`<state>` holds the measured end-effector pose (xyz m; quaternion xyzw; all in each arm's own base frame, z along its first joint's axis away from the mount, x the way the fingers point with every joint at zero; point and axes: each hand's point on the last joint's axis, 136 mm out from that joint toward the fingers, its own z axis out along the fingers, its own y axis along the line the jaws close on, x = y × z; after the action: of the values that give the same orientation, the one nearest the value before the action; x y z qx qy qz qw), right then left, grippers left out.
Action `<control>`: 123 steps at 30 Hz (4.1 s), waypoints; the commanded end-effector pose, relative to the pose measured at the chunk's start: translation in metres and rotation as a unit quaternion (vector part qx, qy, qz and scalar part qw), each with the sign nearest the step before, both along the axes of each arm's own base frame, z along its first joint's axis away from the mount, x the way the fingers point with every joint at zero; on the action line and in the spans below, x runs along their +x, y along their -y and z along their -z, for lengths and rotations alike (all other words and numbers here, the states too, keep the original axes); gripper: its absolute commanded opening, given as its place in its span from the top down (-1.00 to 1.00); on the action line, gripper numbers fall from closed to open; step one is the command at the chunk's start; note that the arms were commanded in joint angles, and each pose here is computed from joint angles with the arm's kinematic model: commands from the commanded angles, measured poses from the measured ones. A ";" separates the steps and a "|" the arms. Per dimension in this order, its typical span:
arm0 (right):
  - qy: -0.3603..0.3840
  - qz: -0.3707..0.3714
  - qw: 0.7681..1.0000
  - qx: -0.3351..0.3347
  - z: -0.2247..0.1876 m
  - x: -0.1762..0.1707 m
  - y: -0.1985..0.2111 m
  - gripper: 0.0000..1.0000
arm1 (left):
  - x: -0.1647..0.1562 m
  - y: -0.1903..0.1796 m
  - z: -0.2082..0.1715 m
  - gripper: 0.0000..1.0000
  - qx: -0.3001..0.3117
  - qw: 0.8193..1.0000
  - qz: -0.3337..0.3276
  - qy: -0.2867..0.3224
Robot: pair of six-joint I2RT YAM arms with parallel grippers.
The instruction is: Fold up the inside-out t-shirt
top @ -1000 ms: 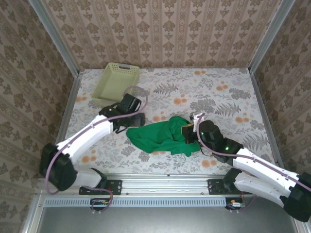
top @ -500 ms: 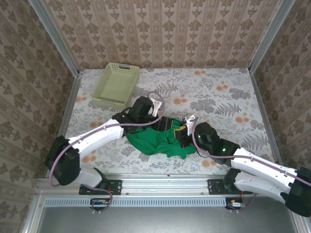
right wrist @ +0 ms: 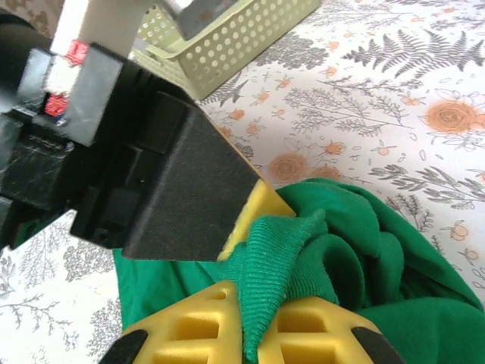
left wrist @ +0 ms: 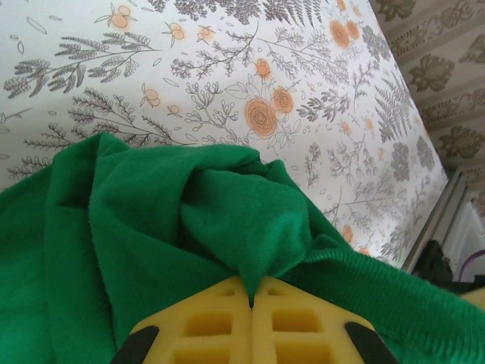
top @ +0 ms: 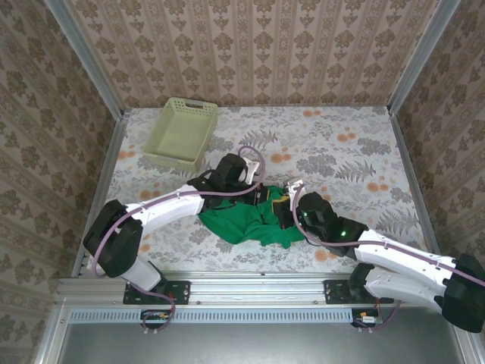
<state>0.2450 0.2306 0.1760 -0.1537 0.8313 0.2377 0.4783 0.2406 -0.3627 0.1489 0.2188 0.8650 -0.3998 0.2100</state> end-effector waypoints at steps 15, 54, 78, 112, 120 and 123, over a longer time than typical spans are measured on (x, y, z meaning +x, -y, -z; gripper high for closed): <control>-0.095 0.002 0.992 0.083 -0.015 0.008 0.010 -0.27 | 0.022 -0.062 -0.103 1.00 0.002 0.989 -0.066 0.135; 0.119 0.052 0.992 0.004 -0.259 0.035 0.031 1.00 | 0.055 -0.091 -0.305 1.00 -0.016 0.935 -0.139 0.324; -0.121 0.015 0.992 0.024 -0.096 0.057 -0.027 1.00 | 0.029 -0.106 -0.071 0.62 0.053 0.976 -0.160 0.138; -0.212 0.066 0.974 -0.039 0.057 0.020 -0.011 -0.12 | 0.028 -0.041 -0.001 -0.43 0.090 0.993 -0.074 0.022; -0.223 0.117 0.964 -0.090 0.086 0.032 0.000 0.08 | 0.033 -0.033 0.027 -0.23 0.114 0.991 -0.074 -0.008; -0.221 0.130 0.961 -0.105 0.091 0.034 0.005 0.17 | 0.035 -0.032 0.034 -0.06 0.120 0.990 -0.074 -0.015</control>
<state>0.2679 0.2293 0.0780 -0.0519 0.9521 0.1353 0.2693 0.2712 -0.3223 0.1069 0.1706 0.9280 -0.2684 0.1940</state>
